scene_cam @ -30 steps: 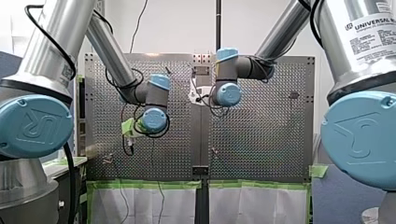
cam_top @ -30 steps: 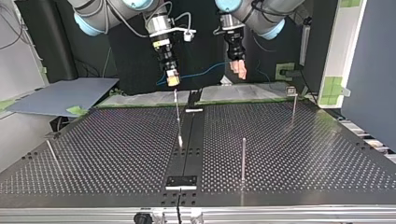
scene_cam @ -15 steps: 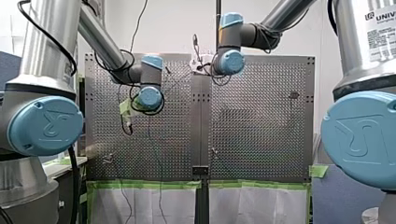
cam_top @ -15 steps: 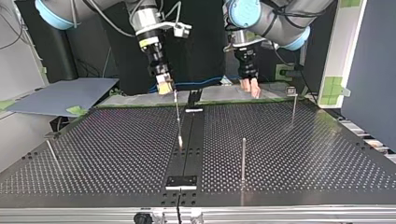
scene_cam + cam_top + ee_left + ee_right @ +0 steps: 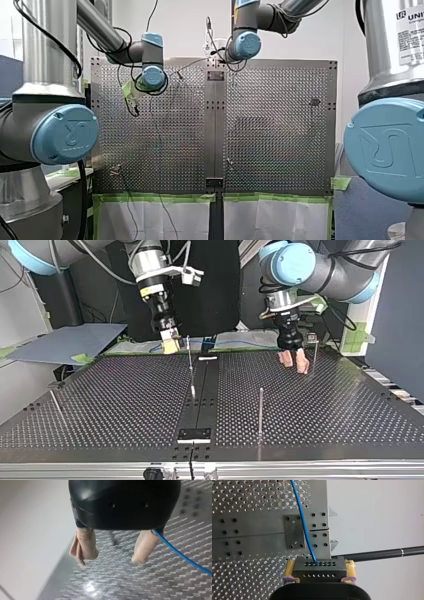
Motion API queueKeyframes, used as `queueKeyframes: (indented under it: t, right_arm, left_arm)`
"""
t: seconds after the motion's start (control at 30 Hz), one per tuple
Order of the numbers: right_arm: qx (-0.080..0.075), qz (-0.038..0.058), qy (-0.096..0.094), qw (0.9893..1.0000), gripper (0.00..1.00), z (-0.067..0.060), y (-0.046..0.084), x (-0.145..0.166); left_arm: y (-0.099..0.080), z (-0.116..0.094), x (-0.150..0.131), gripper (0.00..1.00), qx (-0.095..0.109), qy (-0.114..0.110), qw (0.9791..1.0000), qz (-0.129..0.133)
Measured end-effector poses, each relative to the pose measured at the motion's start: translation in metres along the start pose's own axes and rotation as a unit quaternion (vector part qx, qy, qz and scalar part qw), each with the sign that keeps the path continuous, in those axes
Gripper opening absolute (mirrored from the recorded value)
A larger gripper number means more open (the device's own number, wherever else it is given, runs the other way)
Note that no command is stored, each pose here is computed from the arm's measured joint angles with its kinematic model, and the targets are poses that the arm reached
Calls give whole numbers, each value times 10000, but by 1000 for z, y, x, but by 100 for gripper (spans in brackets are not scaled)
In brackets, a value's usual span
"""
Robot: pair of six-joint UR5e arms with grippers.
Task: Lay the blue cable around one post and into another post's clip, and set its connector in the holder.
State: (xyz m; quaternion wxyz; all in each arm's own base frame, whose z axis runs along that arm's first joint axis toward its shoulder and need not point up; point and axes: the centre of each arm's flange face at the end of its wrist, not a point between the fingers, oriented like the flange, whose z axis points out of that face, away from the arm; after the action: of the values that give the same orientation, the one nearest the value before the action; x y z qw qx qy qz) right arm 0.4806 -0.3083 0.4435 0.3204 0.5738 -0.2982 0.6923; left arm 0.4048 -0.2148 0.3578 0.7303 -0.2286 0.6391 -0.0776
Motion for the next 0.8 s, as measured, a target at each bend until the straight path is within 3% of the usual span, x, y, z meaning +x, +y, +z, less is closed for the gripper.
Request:
queueKeyframes:
  t: [0.2, 0.3, 0.5, 0.67, 0.8]
  right_arm:
    - [98, -30, -257, 9996, 0, 18, -4, -9]
    - [125, -31, -355, 9993, 0, 26, -5, -13]
    - [108, -7, -290, 9995, 0, 40, 2, 1]
    - [70, -10, -181, 9998, 0, 55, 13, 18]
    - [133, -28, -228, 9996, 0, 67, 19, 22]
  left_arm:
    - [-12, 8, -48, 100, 133, -228, 9996, -131]
    - [-19, 13, -58, 100, 244, -194, 9994, -121]
    - [-31, 25, -64, 100, 407, -11, 9992, -30]
    - [-35, 37, -69, 100, 369, 93, 9993, 54]
    - [-39, 48, -77, 100, 320, 156, 9993, 102]
